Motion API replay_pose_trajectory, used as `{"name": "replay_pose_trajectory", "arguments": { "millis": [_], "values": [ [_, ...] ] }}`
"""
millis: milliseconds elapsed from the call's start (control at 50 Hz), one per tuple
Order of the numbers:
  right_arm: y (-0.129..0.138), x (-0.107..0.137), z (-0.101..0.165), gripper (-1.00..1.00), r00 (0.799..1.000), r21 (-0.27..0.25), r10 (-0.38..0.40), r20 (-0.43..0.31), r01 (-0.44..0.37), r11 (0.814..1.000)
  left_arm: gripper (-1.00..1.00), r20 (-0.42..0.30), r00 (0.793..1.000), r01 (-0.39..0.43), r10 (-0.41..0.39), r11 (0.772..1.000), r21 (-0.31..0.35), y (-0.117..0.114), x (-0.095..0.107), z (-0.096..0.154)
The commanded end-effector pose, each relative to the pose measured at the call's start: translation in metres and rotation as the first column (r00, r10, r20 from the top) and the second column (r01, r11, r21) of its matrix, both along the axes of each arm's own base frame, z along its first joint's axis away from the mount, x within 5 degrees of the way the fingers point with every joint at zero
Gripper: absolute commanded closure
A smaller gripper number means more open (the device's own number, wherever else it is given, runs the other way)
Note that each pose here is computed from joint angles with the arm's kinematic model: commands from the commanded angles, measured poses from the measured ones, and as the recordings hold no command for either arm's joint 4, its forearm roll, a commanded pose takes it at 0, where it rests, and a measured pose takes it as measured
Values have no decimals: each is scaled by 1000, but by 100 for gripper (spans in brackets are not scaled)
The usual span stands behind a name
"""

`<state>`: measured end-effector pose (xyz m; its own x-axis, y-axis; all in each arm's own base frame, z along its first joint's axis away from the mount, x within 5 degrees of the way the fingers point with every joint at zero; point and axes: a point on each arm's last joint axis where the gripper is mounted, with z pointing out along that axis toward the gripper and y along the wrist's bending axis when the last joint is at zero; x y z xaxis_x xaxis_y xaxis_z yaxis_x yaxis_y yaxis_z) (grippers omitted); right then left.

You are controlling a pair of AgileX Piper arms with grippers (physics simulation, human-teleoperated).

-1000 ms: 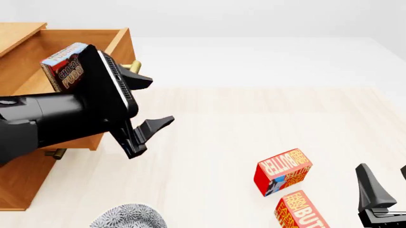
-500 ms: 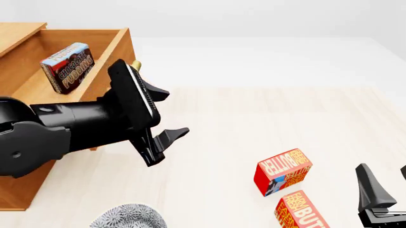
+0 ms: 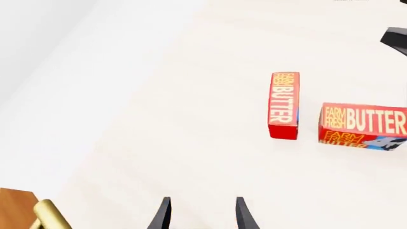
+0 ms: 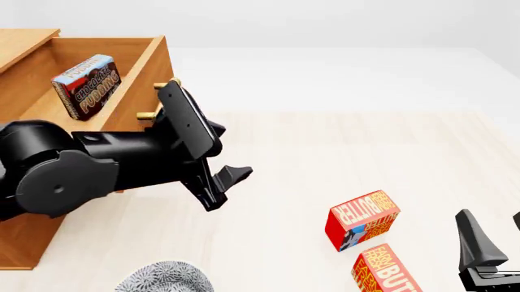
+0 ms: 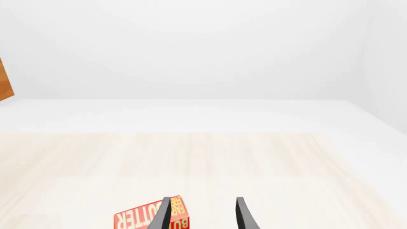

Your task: Put the chocolate pudding in the top drawer of the cabinet and close it.

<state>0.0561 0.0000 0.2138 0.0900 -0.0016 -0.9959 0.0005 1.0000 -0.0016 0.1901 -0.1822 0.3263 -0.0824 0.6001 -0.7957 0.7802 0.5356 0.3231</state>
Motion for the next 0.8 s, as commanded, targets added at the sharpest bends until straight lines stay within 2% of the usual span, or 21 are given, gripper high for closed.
{"name": "replay_pose_trajectory", "arguments": {
  "millis": [20,60,140,180,200,300,360,500,600,640,680,700,720,800],
  "values": [
    [0,0,0,-100,1000,0,0,-1,0,1000,-100,-59,996,-65,64,998,-16,7,5,-12],
    [0,0,0,-100,1000,0,0,-1,0,1000,-100,-83,994,-67,65,997,-25,2,5,-12],
    [0,0,0,-100,1000,0,0,-1,0,1000,-100,-81,994,-69,66,997,-29,4,3,-12],
    [0,0,0,-100,1000,0,0,-1,0,1000,-100,-57,995,-88,87,996,-23,17,2,-12],
    [0,0,0,-100,1000,0,0,-1,0,1000,-100,-87,993,-89,86,995,-37,10,2,-11],
    [0,0,0,-100,1000,0,0,-1,0,1000,-100,-82,992,-100,97,995,-30,16,1,-16],
    [0,0,0,-100,1000,0,0,-1,0,1000,-100,-79,988,-133,131,991,-25,28,1,-19],
    [0,0,0,-100,1000,0,0,-1,0,1000,-100,-78,984,-161,159,987,-10,40,0,-26],
    [0,0,0,-100,1000,0,0,-1,0,1000,-100,-117,979,-172,169,985,-19,34,2,-30],
    [0,0,0,-100,1000,0,0,-1,0,1000,-100,-112,978,-178,175,984,-23,37,2,-30],
    [0,0,0,-100,1000,0,0,-1,0,1000,-100,-152,974,-177,170,984,-33,27,3,-33],
    [0,0,0,-100,1000,0,0,-1,0,1000,-100,-135,976,-178,173,984,-28,32,3,-32],
    [0,0,0,-100,1000,0,0,-1,0,1000,-100,-167,961,-228,220,973,-32,39,5,-41],
    [0,0,0,-100,1000,0,0,-1,0,1000,-100,-170,959,-236,228,971,-31,41,5,-43]
  ]
}}
